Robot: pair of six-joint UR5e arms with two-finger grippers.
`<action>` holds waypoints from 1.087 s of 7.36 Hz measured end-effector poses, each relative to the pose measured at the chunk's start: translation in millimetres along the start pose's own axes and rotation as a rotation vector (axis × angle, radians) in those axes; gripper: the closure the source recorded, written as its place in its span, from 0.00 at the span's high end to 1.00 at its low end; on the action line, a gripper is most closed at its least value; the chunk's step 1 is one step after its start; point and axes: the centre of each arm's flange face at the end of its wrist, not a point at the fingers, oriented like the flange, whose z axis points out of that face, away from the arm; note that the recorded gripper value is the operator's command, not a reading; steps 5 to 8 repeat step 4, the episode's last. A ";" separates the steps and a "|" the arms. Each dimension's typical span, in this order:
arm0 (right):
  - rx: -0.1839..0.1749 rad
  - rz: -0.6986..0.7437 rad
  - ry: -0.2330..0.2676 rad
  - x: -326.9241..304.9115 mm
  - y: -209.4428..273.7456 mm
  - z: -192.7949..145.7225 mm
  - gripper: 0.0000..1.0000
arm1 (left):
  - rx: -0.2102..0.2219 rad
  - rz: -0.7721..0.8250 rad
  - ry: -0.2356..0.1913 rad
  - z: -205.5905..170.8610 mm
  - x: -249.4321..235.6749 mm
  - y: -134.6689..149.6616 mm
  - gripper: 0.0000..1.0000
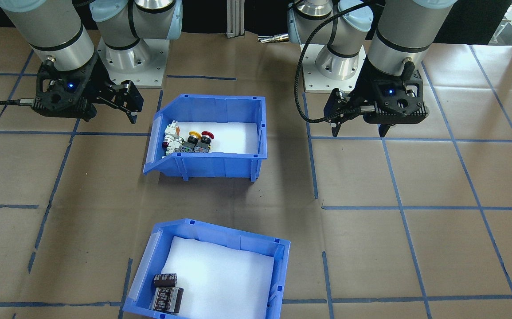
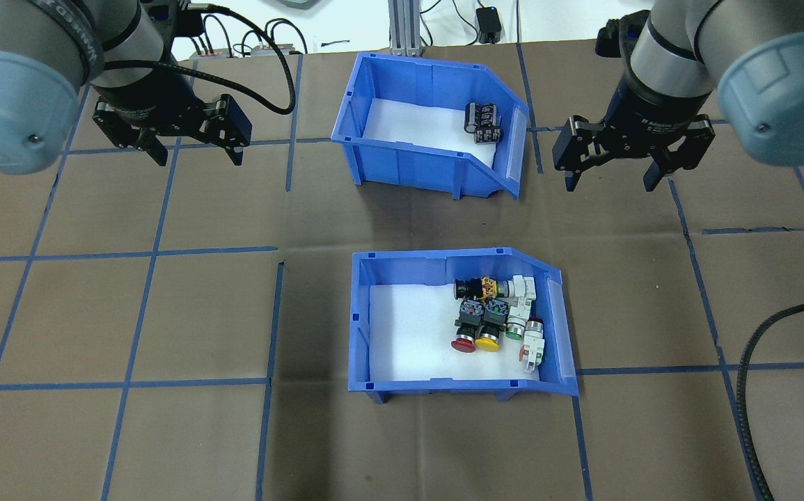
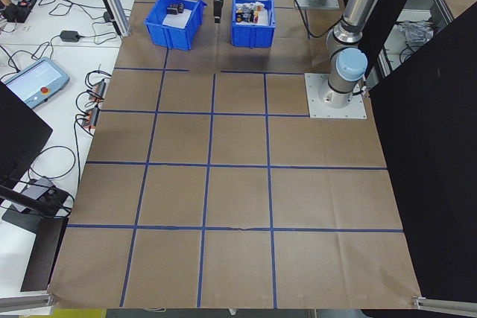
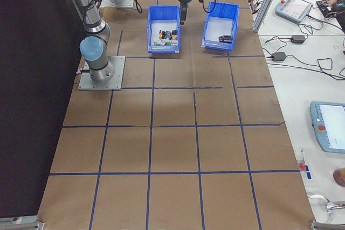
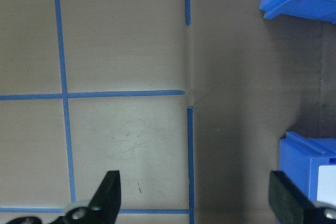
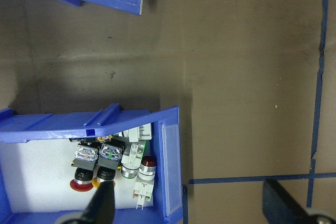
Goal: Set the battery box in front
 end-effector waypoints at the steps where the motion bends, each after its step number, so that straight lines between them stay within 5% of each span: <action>1: 0.001 0.000 0.001 0.1 0.0 -0.3 1.00 | 0.003 0.002 0.000 -1.7 -0.3 1.0 1.00; 8: 0.000 0.000 0.002 0.2 0.1 0.2 1.00 | 0.005 0.009 -0.002 -3.1 -1.0 4.0 1.00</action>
